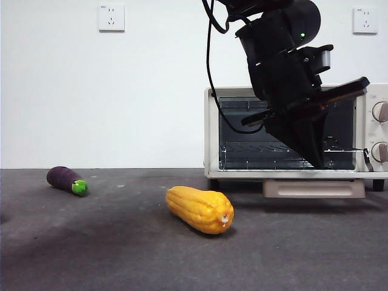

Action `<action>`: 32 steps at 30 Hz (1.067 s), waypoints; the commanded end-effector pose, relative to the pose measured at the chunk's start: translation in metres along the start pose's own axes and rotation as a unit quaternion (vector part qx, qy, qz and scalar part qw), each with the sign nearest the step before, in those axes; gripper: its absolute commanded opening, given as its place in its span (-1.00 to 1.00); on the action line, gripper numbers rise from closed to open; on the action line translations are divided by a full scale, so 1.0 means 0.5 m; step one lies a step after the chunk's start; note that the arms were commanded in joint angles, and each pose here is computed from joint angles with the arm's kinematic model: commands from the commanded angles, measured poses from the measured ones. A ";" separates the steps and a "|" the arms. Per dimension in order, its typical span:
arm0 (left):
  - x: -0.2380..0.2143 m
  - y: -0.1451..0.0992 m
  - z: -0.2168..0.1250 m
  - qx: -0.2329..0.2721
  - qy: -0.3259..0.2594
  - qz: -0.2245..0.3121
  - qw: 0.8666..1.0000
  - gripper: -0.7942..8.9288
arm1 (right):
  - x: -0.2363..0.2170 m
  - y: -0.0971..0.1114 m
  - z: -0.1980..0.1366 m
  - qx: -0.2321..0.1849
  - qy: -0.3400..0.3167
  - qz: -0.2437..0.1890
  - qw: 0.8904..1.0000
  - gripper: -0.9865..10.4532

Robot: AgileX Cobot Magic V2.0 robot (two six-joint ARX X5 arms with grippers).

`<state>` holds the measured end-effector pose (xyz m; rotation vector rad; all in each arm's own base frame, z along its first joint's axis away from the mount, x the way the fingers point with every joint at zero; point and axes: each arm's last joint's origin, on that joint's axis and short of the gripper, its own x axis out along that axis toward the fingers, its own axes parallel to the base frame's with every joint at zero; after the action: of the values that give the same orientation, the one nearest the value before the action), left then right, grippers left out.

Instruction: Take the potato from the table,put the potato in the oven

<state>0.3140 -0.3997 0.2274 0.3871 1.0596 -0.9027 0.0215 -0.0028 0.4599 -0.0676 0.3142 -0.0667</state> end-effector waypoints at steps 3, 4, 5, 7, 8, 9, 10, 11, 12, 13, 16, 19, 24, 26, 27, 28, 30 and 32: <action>0.020 -0.023 -0.009 0.004 0.015 -0.004 1.000 -0.85 | -0.003 -0.001 0.001 -0.003 -0.005 0.000 1.000 -0.83; 0.015 -0.023 -0.009 0.004 0.015 -0.004 1.000 -0.85 | -0.003 -0.001 0.001 -0.003 -0.005 0.000 1.000 -0.83; 0.003 -0.025 -0.008 0.004 0.015 -0.004 1.000 -0.85 | -0.003 -0.001 0.001 -0.003 -0.005 0.000 1.000 -0.83; -0.010 -0.026 -0.007 0.004 0.015 -0.005 1.000 -0.85 | -0.003 -0.001 0.001 -0.003 -0.005 0.000 1.000 -0.83; -0.021 -0.028 -0.007 0.004 0.014 -0.005 1.000 -0.85 | -0.003 0.000 0.001 -0.003 -0.005 0.000 1.000 -0.83; -0.034 -0.029 -0.006 0.005 0.012 -0.005 1.000 -0.85 | -0.003 0.000 0.001 -0.003 -0.004 0.000 1.000 -0.83; -0.053 -0.032 -0.005 0.006 0.009 -0.005 1.000 -0.85 | -0.003 0.000 0.001 -0.003 -0.004 0.000 1.000 -0.83; -0.071 -0.033 -0.004 0.007 0.005 -0.005 1.000 -0.85 | -0.003 0.000 0.001 -0.003 -0.004 0.000 1.000 -0.83; -0.088 -0.036 -0.003 0.011 0.001 -0.005 1.000 -0.85 | -0.002 0.000 0.001 -0.003 -0.004 0.001 1.000 -0.83; -0.114 -0.039 -0.002 0.016 -0.005 -0.005 1.000 -0.85 | -0.002 0.000 0.002 -0.011 -0.004 0.007 1.000 -0.83; -0.190 -0.047 -0.002 0.039 -0.027 -0.005 0.999 -0.85 | 0.002 0.005 0.003 -0.039 -0.002 0.038 0.999 -0.83; -0.267 -0.049 -0.008 0.076 -0.050 0.018 0.996 -0.85 | 0.012 0.012 0.006 -0.045 0.001 0.083 0.996 -0.83; -0.385 -0.041 -0.034 0.078 -0.069 0.056 0.993 -0.85 | 0.031 0.026 0.013 -0.043 0.012 0.179 0.983 -0.83; -0.440 -0.038 -0.049 0.077 -0.085 0.061 0.992 -0.85 | 0.042 0.034 0.017 -0.039 0.018 0.230 0.972 -0.83; -0.460 -0.039 -0.055 0.079 -0.093 0.062 0.991 -0.85 | 0.047 0.037 0.018 -0.037 0.021 0.251 0.967 -0.83; -0.491 -0.039 -0.064 0.081 -0.107 0.065 0.989 -0.85 | 0.056 0.042 0.021 -0.033 0.028 0.277 0.960 -0.83; -0.532 -0.040 -0.078 0.082 -0.124 0.068 0.987 -0.85 | 0.070 0.048 0.025 -0.022 0.039 0.308 0.950 -0.83; -0.576 -0.039 -0.100 0.080 -0.134 0.072 0.985 -0.85 | 0.091 0.055 0.034 -0.009 0.046 0.338 0.940 -0.83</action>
<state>0.2187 -0.2551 0.4547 0.4418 0.7143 -0.8811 0.0677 0.0206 0.4583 0.0013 0.4212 0.5960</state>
